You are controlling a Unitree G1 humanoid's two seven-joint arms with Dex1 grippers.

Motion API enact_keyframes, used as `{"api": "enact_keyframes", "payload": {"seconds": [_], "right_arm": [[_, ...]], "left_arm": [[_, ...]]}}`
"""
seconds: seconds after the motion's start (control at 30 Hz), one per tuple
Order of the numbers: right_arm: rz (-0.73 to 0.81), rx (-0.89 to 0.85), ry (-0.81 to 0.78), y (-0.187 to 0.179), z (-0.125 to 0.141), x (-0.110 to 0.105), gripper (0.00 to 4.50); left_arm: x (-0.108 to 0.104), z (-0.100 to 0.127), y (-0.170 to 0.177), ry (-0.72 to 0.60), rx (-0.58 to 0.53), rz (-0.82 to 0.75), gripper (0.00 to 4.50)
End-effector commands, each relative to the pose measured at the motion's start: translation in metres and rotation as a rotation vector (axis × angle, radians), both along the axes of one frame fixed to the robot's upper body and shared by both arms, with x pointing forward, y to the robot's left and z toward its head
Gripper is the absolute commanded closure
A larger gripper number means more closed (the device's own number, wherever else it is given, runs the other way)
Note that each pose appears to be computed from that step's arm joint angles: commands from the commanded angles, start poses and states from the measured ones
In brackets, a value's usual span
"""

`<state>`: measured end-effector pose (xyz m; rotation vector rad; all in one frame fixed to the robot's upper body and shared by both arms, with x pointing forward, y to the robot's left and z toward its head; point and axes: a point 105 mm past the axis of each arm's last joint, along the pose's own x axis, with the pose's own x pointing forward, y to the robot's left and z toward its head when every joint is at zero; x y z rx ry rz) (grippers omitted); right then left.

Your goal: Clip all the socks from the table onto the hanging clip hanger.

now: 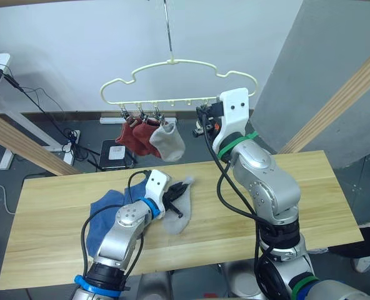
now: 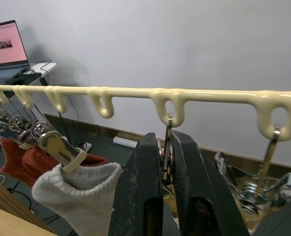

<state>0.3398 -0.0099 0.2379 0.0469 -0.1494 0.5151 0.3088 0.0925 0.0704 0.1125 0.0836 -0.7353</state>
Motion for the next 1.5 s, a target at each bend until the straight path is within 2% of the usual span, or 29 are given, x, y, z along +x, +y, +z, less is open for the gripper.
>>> {"api": "enact_keyframes", "payload": {"seconds": [0.03,0.23,0.63,1.0,1.43,1.5], "right_arm": [[0.026,0.031,-0.055,0.002,0.015,-0.009,4.50],[0.031,0.039,-0.052,0.002,0.016,-0.009,4.50],[0.046,0.052,-0.028,0.004,0.014,-0.010,4.50],[0.056,0.051,-0.021,0.006,0.012,-0.010,4.50],[0.068,0.072,-0.014,0.007,0.012,-0.013,4.50],[0.060,0.076,-0.012,0.006,0.012,-0.012,3.76]], "left_arm": [[0.004,0.038,-0.006,-0.122,-0.128,-0.002,4.50],[0.017,0.059,-0.005,-0.129,-0.246,0.057,4.50],[0.015,0.088,-0.025,-0.091,-0.419,-0.014,4.50],[0.023,0.105,-0.025,-0.093,-0.497,0.019,4.50],[0.021,0.110,-0.031,-0.096,-0.499,-0.006,4.50],[0.022,0.110,-0.030,-0.099,-0.495,-0.004,4.50]]}}
